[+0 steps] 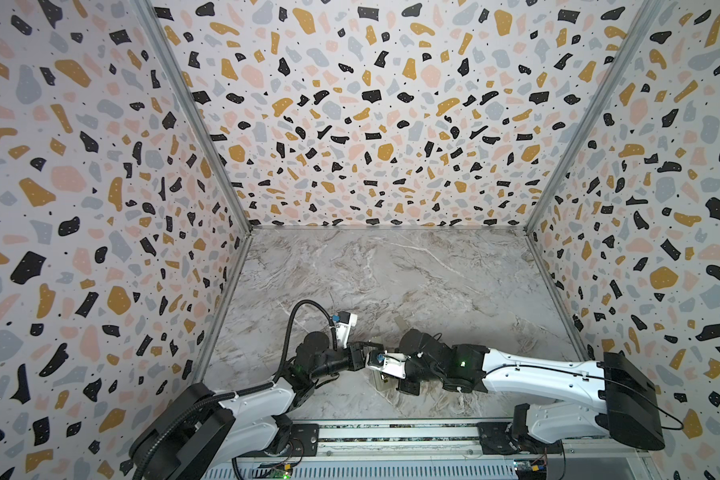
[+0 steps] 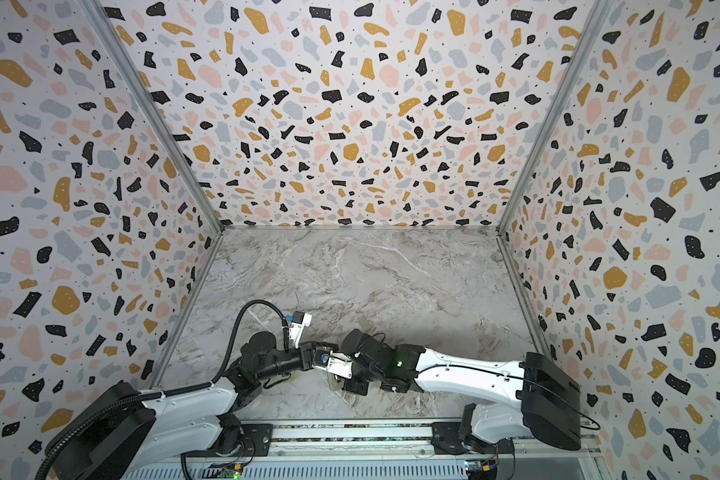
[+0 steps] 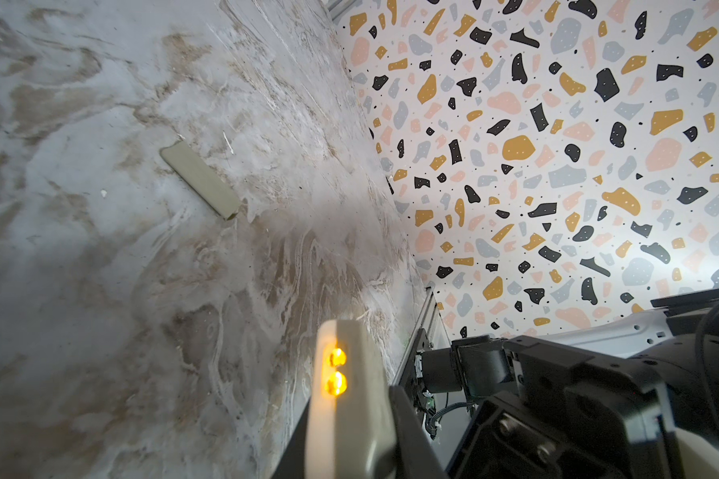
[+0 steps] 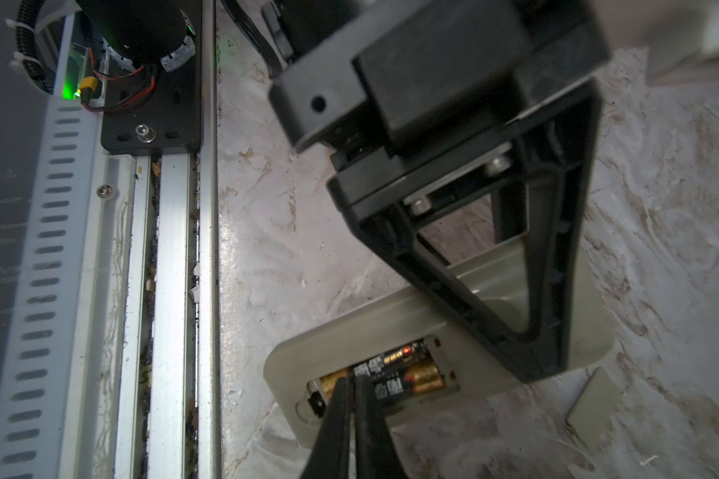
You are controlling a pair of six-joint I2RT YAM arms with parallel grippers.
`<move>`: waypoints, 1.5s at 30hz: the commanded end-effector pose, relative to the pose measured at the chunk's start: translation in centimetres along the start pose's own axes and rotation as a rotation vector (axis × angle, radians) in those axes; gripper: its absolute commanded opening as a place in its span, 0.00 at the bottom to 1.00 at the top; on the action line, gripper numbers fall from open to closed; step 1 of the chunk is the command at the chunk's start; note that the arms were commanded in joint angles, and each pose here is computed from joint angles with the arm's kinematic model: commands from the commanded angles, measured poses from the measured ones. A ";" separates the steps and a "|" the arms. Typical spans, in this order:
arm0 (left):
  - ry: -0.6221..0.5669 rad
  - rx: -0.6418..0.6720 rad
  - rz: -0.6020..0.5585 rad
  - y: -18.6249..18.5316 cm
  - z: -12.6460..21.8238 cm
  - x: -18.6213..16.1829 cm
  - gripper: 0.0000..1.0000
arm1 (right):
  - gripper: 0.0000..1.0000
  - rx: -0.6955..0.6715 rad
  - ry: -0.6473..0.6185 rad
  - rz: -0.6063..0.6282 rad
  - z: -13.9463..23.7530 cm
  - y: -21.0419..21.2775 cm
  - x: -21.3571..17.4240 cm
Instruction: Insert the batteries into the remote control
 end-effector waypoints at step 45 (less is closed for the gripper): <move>-0.046 -0.060 -0.053 -2.7 0.4 1.3 0.00 | 0.06 -0.242 0.055 -0.069 1.4 -3.8 0.1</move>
Point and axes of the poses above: each gripper's point midway between its finger pads, its own z axis back along the fingers, its own y axis along the line the jaws close on, x = y × z, the point moved 3 cm from there along z, back along the fingers, and after that the axes turned 11 degrees about z, right-handed, at the moved point
